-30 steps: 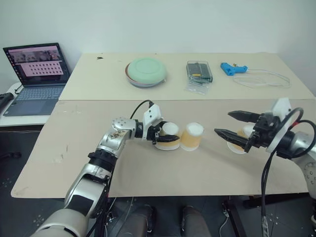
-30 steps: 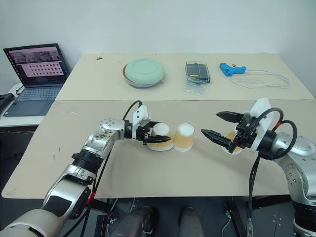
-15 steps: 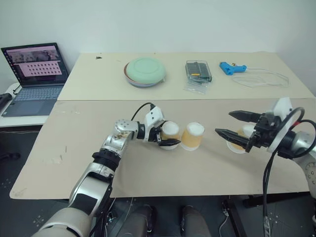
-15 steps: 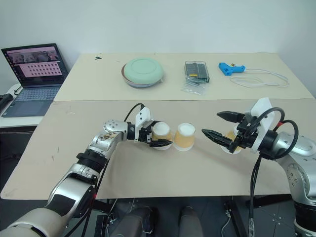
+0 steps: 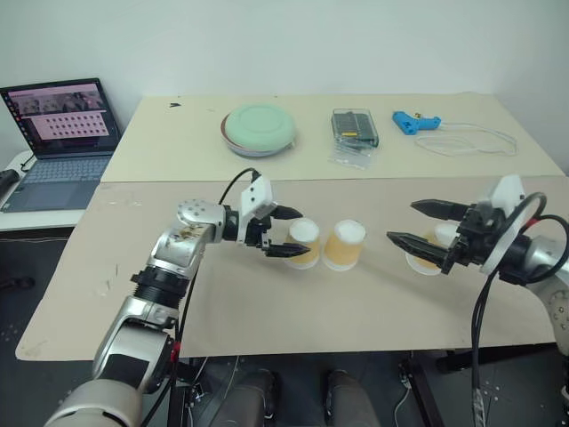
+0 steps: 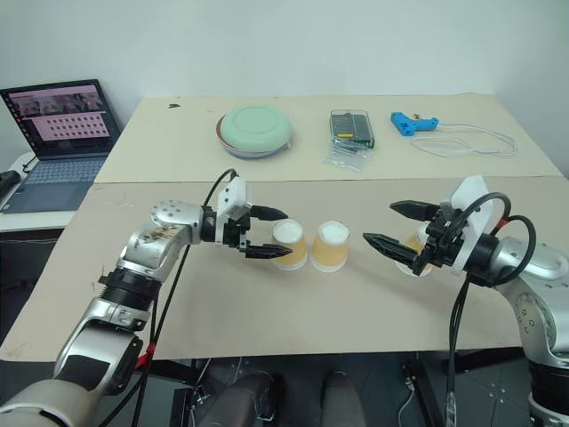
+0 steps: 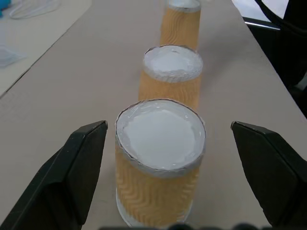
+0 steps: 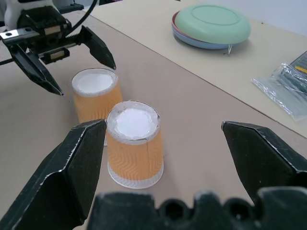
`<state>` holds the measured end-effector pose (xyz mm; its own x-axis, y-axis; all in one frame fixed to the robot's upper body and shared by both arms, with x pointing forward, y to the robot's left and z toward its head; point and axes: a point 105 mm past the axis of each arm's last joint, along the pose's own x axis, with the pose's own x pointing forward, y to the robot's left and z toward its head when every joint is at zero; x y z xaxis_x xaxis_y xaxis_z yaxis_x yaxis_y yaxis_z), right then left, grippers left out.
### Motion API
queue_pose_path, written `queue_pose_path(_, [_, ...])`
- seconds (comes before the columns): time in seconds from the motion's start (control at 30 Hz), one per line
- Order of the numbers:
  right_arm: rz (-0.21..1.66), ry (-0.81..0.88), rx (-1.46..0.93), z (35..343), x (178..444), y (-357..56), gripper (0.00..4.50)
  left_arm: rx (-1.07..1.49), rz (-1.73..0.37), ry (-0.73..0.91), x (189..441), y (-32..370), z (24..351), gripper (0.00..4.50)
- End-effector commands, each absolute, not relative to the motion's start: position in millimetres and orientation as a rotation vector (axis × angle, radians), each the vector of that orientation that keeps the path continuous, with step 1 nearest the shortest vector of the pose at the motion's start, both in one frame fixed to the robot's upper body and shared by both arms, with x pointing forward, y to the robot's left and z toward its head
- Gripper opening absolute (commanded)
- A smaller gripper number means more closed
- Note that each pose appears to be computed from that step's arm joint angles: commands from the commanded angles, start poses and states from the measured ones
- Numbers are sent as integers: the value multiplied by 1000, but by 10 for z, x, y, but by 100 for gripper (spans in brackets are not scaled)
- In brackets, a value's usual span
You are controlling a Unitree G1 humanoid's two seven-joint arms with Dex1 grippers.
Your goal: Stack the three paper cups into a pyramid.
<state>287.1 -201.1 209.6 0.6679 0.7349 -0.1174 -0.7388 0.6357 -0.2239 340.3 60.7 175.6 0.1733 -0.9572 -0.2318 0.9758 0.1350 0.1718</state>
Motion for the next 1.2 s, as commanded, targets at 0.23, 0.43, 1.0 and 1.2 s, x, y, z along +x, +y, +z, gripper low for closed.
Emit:
queue_pose_path(0.23, [690,1,-316,2208,2736,-2324,450,184,-1486,-63,3085,793,2571,440])
queue_pose_path(0.43, [538,-5,-319,2352,2369,-2594,450,175,-1515,-2,2954,895,2622,440])
queue_pose_path(1.0, [184,210,-214,1367,2589,-2938,450,215,-1532,54,2970,881,2468,440])
queue_pose_path(1.2, [88,142,-229,1500,2863,-3093,450,259,-1435,78,3069,1026,2326,440])
